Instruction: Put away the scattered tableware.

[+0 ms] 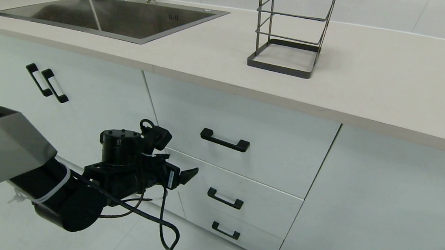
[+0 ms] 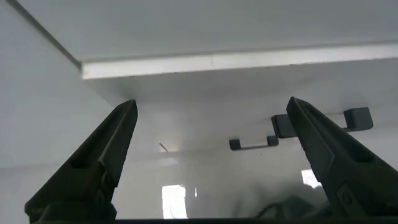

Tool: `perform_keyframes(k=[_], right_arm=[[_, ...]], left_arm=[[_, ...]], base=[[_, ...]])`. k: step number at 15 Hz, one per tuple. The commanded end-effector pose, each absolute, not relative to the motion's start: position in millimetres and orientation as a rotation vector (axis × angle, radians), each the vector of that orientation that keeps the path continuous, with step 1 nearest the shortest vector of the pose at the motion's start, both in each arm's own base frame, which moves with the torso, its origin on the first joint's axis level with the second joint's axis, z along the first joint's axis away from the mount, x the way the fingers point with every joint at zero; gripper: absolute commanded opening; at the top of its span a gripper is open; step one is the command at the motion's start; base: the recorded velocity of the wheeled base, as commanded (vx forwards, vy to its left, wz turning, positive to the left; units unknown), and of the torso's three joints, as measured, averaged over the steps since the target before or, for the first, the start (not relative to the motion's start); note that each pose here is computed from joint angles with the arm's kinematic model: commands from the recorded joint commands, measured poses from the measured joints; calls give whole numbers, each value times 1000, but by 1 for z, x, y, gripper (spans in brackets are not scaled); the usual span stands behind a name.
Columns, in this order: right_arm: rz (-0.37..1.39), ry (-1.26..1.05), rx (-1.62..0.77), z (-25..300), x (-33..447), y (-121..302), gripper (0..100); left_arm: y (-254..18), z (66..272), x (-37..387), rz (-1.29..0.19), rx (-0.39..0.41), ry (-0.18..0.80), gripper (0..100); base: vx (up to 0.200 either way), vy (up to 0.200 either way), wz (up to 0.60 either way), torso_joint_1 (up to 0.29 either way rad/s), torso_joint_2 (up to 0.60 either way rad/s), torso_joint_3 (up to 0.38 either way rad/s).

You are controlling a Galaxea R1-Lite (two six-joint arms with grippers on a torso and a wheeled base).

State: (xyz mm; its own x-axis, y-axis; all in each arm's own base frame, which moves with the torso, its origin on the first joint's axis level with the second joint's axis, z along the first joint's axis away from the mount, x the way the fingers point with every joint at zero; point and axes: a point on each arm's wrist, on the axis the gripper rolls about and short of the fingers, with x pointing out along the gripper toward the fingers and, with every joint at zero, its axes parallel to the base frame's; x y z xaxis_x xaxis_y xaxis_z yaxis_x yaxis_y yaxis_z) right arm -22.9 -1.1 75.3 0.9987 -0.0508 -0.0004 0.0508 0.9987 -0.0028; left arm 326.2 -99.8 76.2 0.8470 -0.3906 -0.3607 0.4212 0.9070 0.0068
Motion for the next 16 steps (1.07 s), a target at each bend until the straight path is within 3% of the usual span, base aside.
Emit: perform_keyframes(k=[1,4,6,10,14,16], right_arm=[[-51,2,-3,75,-23,-1,100],[-51,2,-3,75,-23,-1,100],[-51,2,-3,75,-23,-1,100],[-40,2,-2,75,-23,-1,100],[-40,0,-2,75,-23,-1,100],[-41,0,-2,75,-23,-1,100]], left_arm=[[-97,76,326,-422,85,356,100],[-87,85,280,-466,80,365,100],[-75,103,241,-469,75,319,100],[-41,144,143,-427,54,99,100],[-13,154,61,-315,79,-130,100],[-6,146,32,-229,88,-172,100]], base=[[0,0,0,0,0,0],[0,0,0,0,0,0],[0,0,0,0,0,0],[0,0,-150,2,2,3],[0,0,-600,1,1,4],[0,0,-600,5,2,5]])
